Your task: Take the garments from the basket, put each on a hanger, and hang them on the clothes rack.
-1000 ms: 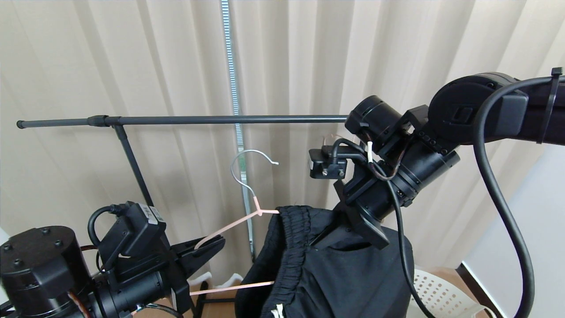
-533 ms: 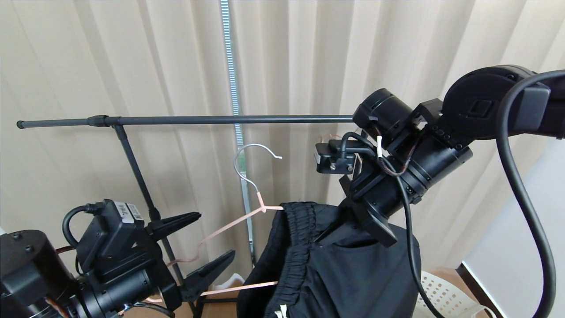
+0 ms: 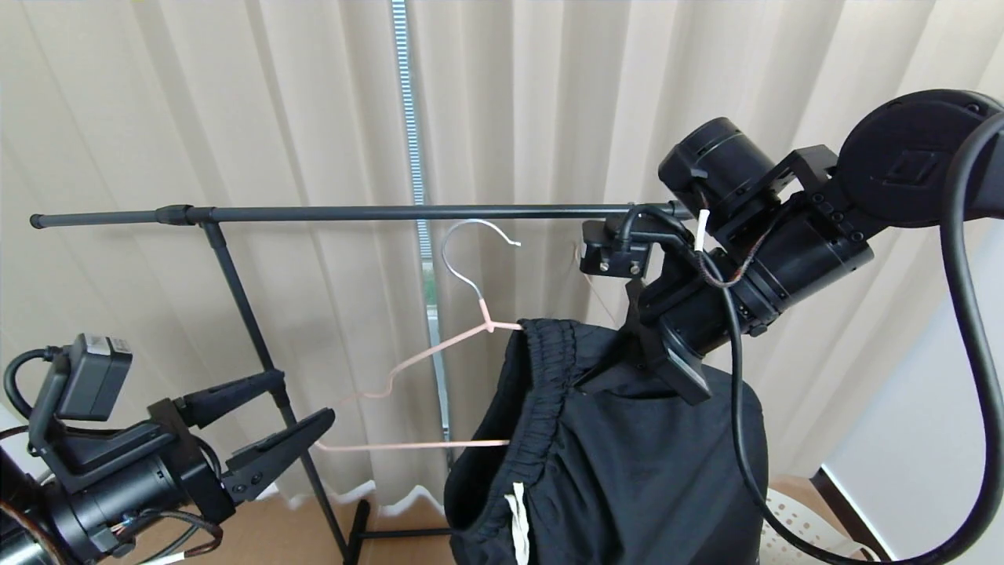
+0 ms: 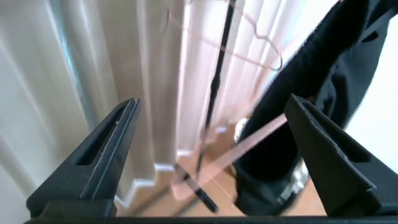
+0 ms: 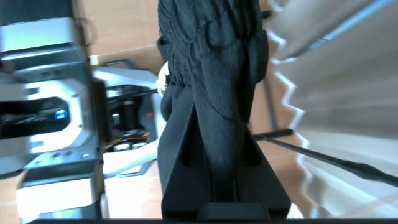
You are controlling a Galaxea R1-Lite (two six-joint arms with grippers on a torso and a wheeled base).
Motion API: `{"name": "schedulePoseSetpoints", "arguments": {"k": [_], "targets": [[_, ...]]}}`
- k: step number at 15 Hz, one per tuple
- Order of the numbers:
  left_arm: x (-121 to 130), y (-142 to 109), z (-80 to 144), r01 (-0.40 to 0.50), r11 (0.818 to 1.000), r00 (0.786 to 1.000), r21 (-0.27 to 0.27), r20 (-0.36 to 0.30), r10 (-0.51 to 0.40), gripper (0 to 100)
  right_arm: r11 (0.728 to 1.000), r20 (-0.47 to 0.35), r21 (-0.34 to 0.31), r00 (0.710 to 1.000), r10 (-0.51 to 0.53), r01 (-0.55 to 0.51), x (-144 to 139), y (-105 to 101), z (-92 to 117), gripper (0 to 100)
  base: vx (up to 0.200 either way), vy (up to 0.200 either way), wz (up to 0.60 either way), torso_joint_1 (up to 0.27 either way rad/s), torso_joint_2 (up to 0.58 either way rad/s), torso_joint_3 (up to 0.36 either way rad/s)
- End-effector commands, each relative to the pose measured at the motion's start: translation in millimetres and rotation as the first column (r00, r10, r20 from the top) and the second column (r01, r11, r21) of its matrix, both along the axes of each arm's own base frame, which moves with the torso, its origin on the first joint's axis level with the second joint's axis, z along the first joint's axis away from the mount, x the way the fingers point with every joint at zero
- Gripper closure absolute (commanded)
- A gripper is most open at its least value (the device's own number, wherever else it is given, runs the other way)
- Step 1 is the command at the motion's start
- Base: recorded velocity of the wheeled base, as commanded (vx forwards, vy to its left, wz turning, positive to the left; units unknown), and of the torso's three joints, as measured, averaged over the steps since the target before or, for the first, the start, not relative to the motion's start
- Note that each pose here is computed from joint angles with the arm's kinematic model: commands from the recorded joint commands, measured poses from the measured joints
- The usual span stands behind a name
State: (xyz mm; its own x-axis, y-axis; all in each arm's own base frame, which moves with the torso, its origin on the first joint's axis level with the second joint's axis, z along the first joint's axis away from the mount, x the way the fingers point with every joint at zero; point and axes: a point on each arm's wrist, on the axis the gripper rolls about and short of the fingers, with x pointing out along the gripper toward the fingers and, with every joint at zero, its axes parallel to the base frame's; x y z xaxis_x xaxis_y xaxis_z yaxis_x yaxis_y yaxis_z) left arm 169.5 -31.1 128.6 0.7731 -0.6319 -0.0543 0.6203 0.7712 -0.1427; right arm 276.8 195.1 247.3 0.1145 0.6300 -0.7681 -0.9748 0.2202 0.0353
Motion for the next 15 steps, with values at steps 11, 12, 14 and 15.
{"name": "schedulePoseSetpoints", "arguments": {"k": [11,12,14,15], "targets": [[45,-66,-28,-0.001,0.996,0.913,0.093,-0.406,0.039,0,0.987,0.152,0.138,0.983,-0.100,0.079,-10,-8,24,100,0.000,0.000,0.00,0.000,0.00,0.000],[52,-77,-28,0.004,0.996,0.914,0.094,-0.404,0.035,0,0.986,0.154,0.146,0.982,-0.106,0.084,-13,-9,24,100,0.000,0.000,0.00,0.000,0.00,0.000],[57,-89,-31,0.018,0.995,0.914,0.100,-0.406,0.024,0,0.983,0.158,0.157,0.981,-0.116,0.091,-15,-11,25,100,0.000,0.000,0.00,0.000,0.00,0.000],[64,-96,-36,0.012,0.993,0.909,0.114,-0.415,0.036,0,0.982,0.163,0.164,0.980,-0.117,0.090,-19,-13,28,100,0.000,0.000,0.00,0.000,0.00,0.000]]}}
